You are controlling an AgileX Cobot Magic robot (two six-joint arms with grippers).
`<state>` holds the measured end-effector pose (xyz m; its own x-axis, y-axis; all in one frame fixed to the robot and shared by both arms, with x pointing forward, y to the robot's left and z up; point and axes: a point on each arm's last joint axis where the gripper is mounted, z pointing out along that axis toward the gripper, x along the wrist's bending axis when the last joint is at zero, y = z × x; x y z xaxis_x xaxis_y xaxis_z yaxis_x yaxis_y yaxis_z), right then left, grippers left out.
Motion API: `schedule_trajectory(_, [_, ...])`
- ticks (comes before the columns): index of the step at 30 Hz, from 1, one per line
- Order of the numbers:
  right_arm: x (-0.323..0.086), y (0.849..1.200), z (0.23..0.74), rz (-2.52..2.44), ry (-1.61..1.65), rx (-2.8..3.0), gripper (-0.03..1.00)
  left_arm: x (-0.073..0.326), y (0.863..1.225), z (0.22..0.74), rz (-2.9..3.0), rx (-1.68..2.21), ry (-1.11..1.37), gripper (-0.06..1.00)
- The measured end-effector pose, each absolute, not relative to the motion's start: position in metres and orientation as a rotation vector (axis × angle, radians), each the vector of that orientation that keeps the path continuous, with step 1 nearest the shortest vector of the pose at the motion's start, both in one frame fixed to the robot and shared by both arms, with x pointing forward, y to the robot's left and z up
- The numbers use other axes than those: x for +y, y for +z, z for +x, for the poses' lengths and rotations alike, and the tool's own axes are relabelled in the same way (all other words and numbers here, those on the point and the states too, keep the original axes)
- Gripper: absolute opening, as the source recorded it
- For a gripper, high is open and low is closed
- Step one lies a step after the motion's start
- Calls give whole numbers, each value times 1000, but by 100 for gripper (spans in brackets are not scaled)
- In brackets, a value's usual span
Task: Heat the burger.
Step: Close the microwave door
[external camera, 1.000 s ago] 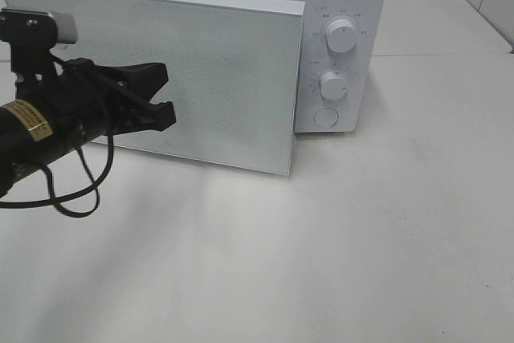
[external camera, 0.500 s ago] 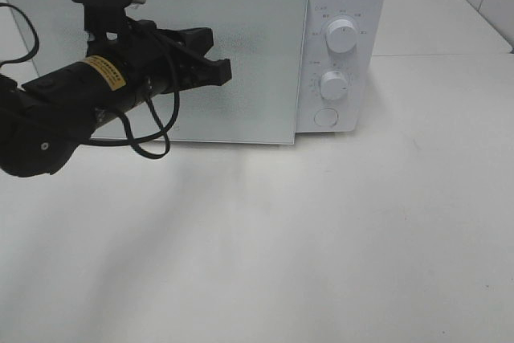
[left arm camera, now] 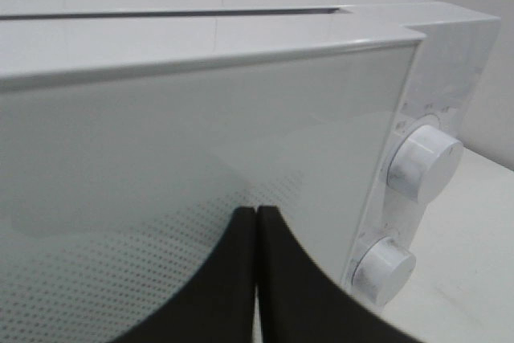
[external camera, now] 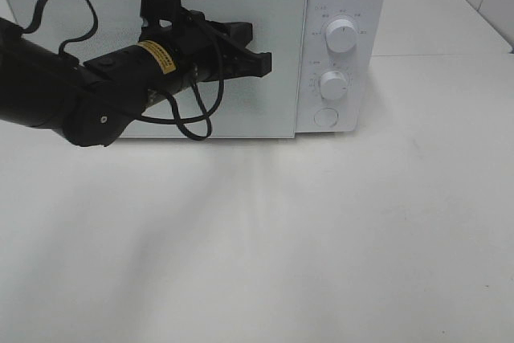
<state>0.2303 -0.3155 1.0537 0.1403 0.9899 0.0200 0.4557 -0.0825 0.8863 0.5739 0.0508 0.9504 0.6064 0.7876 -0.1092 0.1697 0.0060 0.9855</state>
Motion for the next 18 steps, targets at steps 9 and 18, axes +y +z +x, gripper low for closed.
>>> schedule_trajectory(9, [-315,1054,230,1653,882,1418,76,43,946,587,1528,823,596,0])
schedule_trajectory(18, [-315,1054,230,1653,882,1418,76,44,949,588,1599,803,597,0])
